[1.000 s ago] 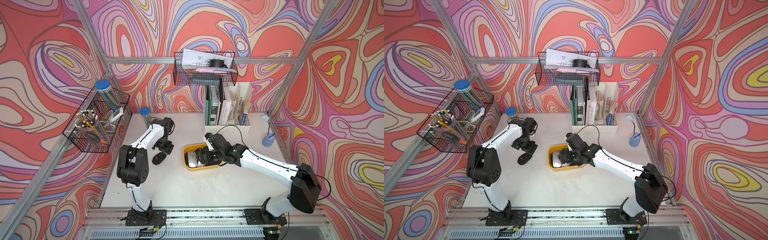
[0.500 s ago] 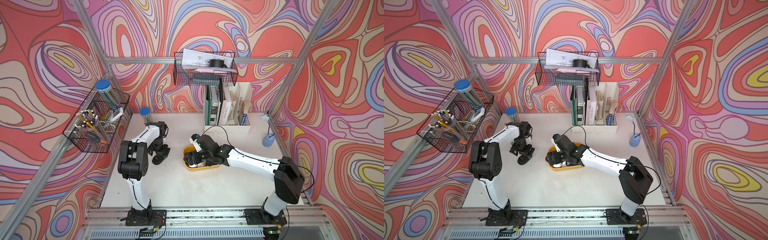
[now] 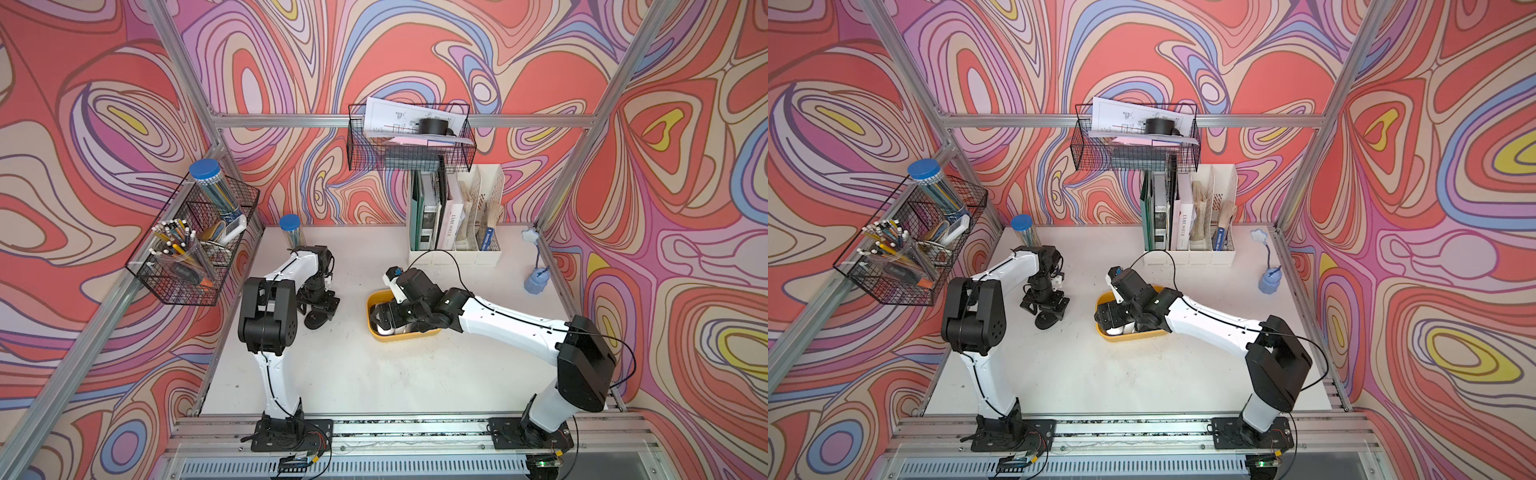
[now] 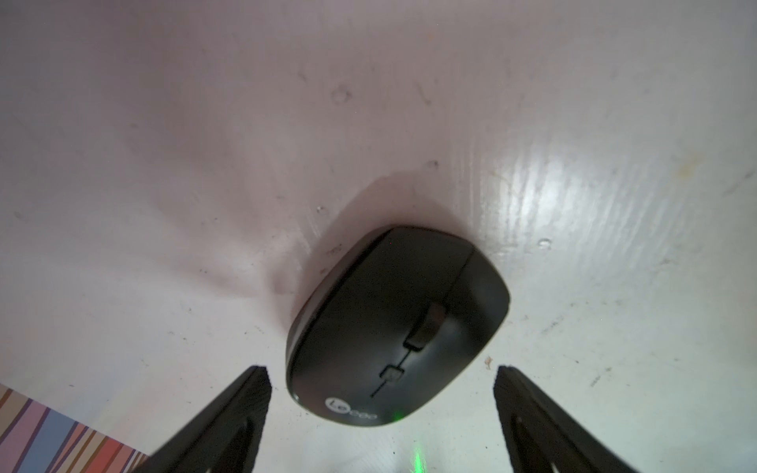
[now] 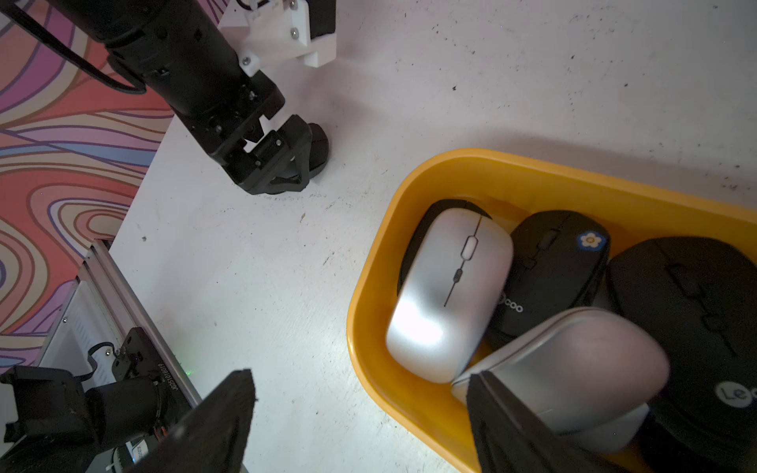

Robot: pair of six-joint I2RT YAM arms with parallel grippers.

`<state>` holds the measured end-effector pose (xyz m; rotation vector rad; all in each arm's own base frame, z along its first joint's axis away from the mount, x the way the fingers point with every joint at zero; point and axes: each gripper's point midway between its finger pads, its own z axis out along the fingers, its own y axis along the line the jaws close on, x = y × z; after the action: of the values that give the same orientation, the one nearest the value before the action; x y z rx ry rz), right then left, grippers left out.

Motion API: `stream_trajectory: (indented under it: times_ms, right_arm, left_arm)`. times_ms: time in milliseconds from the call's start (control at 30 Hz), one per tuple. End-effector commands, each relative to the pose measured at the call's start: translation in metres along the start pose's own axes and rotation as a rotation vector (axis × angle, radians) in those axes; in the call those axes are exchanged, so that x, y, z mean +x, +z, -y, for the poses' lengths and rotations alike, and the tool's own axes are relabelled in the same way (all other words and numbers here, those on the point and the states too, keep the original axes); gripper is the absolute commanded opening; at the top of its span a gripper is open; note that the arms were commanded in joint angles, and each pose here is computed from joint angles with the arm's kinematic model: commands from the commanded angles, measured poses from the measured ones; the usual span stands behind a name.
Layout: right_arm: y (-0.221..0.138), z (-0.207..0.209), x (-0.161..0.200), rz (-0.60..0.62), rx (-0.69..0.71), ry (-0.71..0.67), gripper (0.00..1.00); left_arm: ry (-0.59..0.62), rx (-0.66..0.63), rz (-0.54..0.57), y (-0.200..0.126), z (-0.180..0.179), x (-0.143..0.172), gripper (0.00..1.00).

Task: Put the mouse in the storage box
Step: Pick up the mouse from the center of the board.

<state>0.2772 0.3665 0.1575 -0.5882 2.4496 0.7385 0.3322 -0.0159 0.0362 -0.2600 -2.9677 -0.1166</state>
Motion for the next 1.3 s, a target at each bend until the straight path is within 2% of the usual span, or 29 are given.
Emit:
stream_trajectory:
  times_ms: [0,233,467,667,767,867,933,1267]
  right_arm:
    - [-0.010,-0.002,-0.006,0.019,0.008,-0.014,0.84]
    - [-0.011,0.006,-0.001,0.018,0.043,-0.006,0.84]
    - [-0.009,0.006,0.003,0.011,0.039,0.006,0.83]
    - [0.011,-0.030,0.004,-0.033,-0.165,-0.002,0.82]
    - [0.026,-0.045,0.003,-0.072,-0.220,0.025,0.78]
    - [0.046,-0.039,0.009,-0.105,-0.185,0.044,0.76]
    - [0.048,-0.035,0.011,-0.103,-0.167,0.050,0.76]
    - [0.044,-0.028,0.020,-0.106,-0.142,0.064,0.76]
  left_arm:
    - [0.009,0.032,-0.041,0.011,0.001,-0.001,0.91]
    - [0.004,0.039,-0.057,0.018,0.003,0.000,0.89]
    - [-0.009,0.083,-0.066,0.018,0.019,0.007,0.74]
    - [0.017,0.067,-0.098,0.029,0.032,0.017,0.68]
    - [0.021,0.061,-0.103,0.034,0.036,0.020,0.63]
    - [0.023,0.066,-0.101,0.036,0.040,0.021,0.51]
    - [0.021,0.066,-0.095,0.035,0.041,0.022,0.48]
    - [0.014,0.054,0.023,0.006,0.047,0.017,0.44]
